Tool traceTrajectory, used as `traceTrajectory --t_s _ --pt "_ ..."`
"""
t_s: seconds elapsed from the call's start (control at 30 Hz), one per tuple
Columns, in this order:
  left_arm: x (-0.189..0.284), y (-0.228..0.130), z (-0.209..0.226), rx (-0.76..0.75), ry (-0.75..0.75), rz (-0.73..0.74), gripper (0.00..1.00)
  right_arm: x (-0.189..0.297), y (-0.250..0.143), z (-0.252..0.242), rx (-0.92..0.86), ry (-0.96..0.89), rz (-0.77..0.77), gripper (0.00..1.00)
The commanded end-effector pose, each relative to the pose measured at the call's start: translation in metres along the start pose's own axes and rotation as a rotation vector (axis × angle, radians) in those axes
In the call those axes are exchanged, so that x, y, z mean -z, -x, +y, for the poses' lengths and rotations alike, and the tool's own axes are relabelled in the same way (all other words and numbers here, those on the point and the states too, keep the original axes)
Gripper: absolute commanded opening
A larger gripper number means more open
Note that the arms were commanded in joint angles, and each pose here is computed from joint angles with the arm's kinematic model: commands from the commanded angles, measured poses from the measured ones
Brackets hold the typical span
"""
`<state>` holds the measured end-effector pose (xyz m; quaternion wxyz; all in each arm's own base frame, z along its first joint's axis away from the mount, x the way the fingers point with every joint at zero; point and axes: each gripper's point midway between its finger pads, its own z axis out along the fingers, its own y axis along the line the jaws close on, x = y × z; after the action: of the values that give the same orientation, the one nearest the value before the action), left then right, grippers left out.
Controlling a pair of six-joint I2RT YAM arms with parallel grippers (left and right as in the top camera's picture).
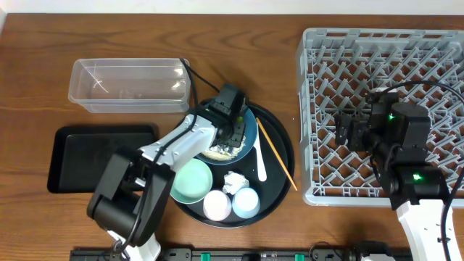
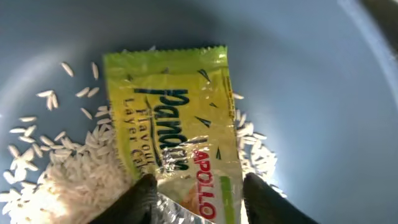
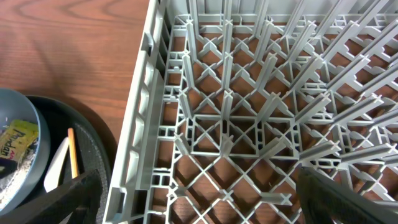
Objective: Sort waste into correct bins and load items into the dishwasher rack
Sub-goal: 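Carry packet with left gripper and drop it into clear container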
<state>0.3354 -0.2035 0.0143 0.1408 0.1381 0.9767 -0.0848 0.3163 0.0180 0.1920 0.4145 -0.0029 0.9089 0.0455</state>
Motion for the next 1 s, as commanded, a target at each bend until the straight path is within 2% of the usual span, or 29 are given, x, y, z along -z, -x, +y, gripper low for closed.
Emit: traceTrajectory --t_s 0.0,0.07,0.27,0.3,0.53,0.8,0.97 --pt "-0.003 0.002 0.001 -0.003 0.014 0.002 0.43 0.004 0.009 0.004 0.003 0.012 -0.02 0.96" --pt "-0.003 0.002 0.001 -0.004 0.014 0.002 0.39 0.004 0.009 0.004 0.003 0.012 -0.02 0.96" --pt "-0.003 0.002 0.001 -0.005 0.014 0.002 0.08 0.004 0.009 0.004 0.004 0.012 -0.02 0.96" --pt "-0.003 0.002 0.001 -0.005 0.014 0.001 0.06 0.004 0.009 0.004 0.004 0.012 -0.02 0.96" --pt "0.02 0.018 0.002 -0.006 0.029 -0.071 0.06 0.004 0.009 0.004 0.004 0.011 -0.02 0.96" --pt "0.089 0.047 0.007 0.01 0.044 -0.258 0.06 0.004 0.009 0.004 0.004 0.011 -0.02 0.96" --pt "0.122 0.061 0.027 0.064 0.052 -0.347 0.06 0.004 0.009 0.004 0.004 0.011 -0.02 0.96"
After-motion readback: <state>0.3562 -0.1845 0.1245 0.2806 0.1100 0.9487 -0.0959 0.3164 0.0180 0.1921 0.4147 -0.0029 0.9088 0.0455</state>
